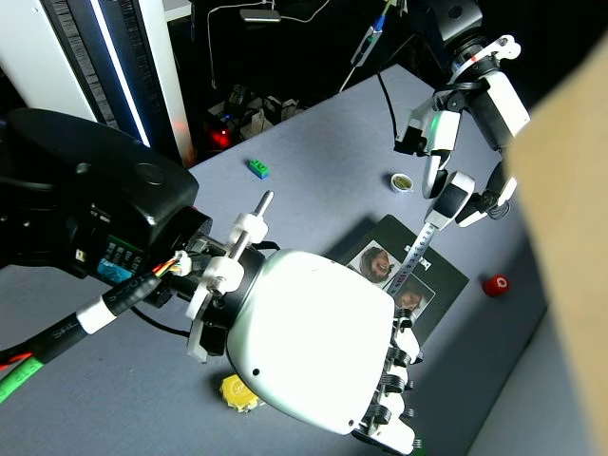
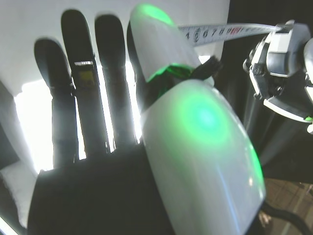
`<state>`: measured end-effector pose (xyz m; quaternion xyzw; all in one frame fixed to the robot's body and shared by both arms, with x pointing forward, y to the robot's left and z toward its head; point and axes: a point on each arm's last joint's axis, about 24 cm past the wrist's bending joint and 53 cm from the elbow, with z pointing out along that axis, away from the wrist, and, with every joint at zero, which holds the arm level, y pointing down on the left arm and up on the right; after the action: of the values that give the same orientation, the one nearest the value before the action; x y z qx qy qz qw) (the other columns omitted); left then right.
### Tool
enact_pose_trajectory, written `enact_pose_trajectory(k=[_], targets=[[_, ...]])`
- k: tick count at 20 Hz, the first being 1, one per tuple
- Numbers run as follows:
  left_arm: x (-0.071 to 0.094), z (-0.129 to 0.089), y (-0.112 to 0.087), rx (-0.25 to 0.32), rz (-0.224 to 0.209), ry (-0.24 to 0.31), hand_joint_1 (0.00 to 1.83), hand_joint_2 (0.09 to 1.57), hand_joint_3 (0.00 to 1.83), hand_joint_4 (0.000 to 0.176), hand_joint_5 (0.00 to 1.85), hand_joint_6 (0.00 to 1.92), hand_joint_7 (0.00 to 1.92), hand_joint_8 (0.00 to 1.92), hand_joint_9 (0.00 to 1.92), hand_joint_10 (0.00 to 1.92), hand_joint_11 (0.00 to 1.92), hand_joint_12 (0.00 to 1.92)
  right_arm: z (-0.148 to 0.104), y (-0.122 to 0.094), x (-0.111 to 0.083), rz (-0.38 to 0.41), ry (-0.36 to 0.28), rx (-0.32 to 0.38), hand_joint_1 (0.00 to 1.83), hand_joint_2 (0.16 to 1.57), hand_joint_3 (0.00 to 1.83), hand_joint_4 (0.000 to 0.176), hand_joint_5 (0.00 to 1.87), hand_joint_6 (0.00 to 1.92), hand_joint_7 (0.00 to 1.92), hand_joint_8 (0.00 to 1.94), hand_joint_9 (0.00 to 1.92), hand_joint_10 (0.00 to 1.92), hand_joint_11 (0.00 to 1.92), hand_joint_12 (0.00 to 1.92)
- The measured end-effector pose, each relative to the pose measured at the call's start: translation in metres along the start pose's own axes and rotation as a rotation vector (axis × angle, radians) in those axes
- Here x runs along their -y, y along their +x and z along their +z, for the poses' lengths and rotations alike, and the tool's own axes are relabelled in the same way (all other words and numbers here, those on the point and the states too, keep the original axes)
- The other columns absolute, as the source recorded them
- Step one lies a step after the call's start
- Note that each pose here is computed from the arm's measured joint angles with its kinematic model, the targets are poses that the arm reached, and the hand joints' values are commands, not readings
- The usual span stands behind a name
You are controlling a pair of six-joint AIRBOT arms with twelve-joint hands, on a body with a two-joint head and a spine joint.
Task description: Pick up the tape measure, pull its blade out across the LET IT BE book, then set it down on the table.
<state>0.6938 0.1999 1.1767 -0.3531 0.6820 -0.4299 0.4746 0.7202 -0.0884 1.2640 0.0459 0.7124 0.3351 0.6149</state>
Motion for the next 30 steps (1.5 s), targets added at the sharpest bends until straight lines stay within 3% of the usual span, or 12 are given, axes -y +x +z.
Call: enact_pose_trajectory(k=[9,15,20,21,22,23,30], targets=[[-0.002,0.0,0.003,-0.009,-0.006,-0.006,1.39,1.07,0.0,0.0,1.1,0.65,1.1,0.8,0.95,1.16,0.86,1.0,-0.009,0.004,0.008,-0.013,0.007,-0.014,1.16,1.21,0.0,0.016,0.77,1.36,0.84,1.16,0.78,0.83,0.57,1.45],[-0.002,0.0,0.003,-0.008,-0.007,-0.006,1.39,1.07,0.0,0.0,1.07,0.7,1.07,0.82,0.96,1.16,0.87,1.0,-0.013,-0.005,0.018,-0.021,0.025,0.001,1.16,1.21,0.0,0.016,0.77,1.36,0.84,1.16,0.78,0.83,0.55,1.45],[-0.002,0.0,0.003,-0.008,-0.008,-0.006,1.39,1.07,0.0,0.0,1.09,0.64,1.09,0.85,0.94,1.15,0.88,0.94,-0.017,-0.013,0.029,-0.027,0.043,0.012,1.16,1.21,0.0,0.013,0.77,1.36,0.86,1.14,0.79,0.84,0.55,1.45],[-0.002,0.0,0.003,-0.008,-0.008,-0.006,1.48,1.07,0.0,0.0,1.08,0.61,1.08,0.84,0.96,1.05,0.81,1.38,-0.019,-0.014,0.033,-0.033,0.049,0.014,1.16,1.21,0.0,0.014,0.76,1.36,0.87,1.14,0.79,0.84,0.55,1.45],[-0.002,0.0,0.003,-0.008,-0.008,-0.006,1.49,1.08,0.0,0.0,1.07,0.62,1.07,0.84,0.96,1.04,0.79,1.47,-0.02,-0.015,0.036,-0.03,0.056,0.013,1.17,1.2,0.0,0.014,0.77,1.35,0.87,1.14,0.79,0.84,0.56,1.44],[-0.002,0.0,0.003,-0.008,-0.008,-0.007,1.5,1.08,0.0,0.0,1.03,0.68,1.05,0.86,0.97,1.05,0.77,1.5,-0.022,-0.015,0.04,-0.037,0.062,0.012,1.17,1.2,0.0,0.013,0.77,1.35,0.87,1.13,0.79,0.84,0.56,1.44],[-0.002,0.0,0.007,-0.015,-0.01,-0.007,1.5,1.08,0.0,0.0,1.06,0.62,1.07,0.85,0.97,1.05,0.79,1.5,-0.028,-0.024,0.053,-0.043,0.085,0.025,1.17,1.2,0.0,0.015,0.77,1.34,0.87,1.14,0.8,0.84,0.57,1.44]])
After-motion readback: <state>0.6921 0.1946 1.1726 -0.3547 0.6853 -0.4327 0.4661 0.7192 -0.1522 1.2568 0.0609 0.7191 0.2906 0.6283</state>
